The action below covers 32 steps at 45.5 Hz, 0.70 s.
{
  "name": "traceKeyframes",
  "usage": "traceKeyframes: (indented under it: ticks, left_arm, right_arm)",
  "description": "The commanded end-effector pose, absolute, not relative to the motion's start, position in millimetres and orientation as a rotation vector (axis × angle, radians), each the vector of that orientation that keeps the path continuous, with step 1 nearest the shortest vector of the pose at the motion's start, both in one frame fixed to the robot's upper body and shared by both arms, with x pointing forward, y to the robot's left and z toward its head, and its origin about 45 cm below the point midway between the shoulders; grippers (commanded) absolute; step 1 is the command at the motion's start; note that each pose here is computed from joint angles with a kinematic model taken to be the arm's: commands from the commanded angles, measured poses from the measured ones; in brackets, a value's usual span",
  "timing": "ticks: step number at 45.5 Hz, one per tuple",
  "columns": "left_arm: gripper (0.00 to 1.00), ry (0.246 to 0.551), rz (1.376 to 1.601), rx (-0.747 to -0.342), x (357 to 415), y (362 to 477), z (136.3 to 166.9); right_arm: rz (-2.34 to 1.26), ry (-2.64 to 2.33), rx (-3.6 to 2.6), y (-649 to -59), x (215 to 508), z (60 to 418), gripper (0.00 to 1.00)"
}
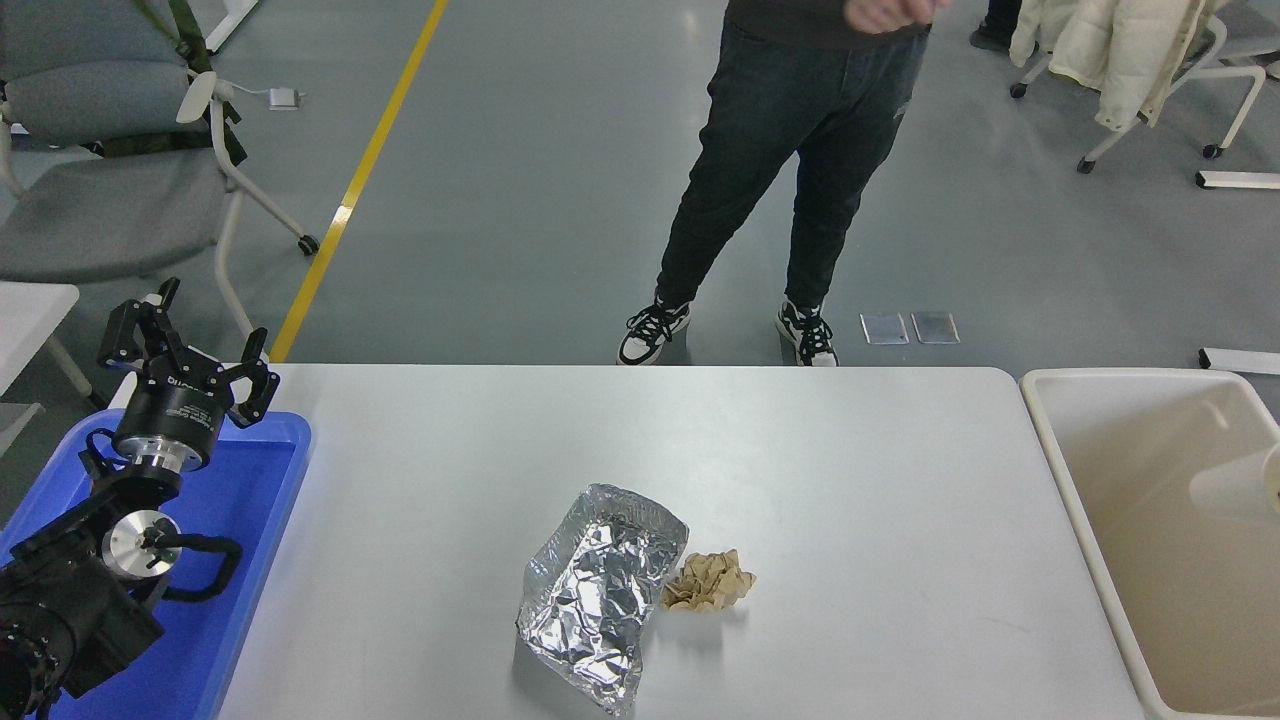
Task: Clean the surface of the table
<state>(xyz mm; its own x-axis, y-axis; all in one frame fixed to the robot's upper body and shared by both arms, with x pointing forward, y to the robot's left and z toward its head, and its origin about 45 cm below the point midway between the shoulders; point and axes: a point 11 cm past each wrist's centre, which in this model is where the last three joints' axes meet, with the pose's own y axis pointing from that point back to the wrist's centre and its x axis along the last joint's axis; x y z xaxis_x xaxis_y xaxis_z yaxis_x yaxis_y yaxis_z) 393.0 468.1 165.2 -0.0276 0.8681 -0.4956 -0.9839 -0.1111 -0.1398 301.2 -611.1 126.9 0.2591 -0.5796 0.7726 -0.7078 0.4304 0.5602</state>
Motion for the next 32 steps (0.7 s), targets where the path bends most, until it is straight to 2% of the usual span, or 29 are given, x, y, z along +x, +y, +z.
traceKeyframes:
  ticks: [1,7,28,29,31,32]
  left_arm:
    - [1.0,0.276,1.601,-0.539,393.0,468.1,165.2]
    - [1.0,0.276,1.601,-0.539,393.0,468.1,165.2]
    - [1.0,0.276,1.6,-0.54,393.2,467.7,165.3]
    - [1.0,0.276,1.601,-0.539,393.0,468.1,165.2]
    - [1.0,0.276,1.601,-0.539,393.0,468.1,165.2]
    - [1.0,0.276,1.601,-0.539,393.0,468.1,165.2]
  right_arm:
    - [0.05,-1.495,1.173,-600,285,97,0.0]
    - [0.008,-1.555,1.186,-587,282,80,0.0]
    - [0.025,-1.628,1.105,-593,280,85,0.0]
    - [0.021,-1.634,1.103,-593,280,85,0.1]
    - [0.013,-1.651,1.09,-595,279,86,0.65]
    - [0.009,-1.655,1.088,-596,278,85,0.87]
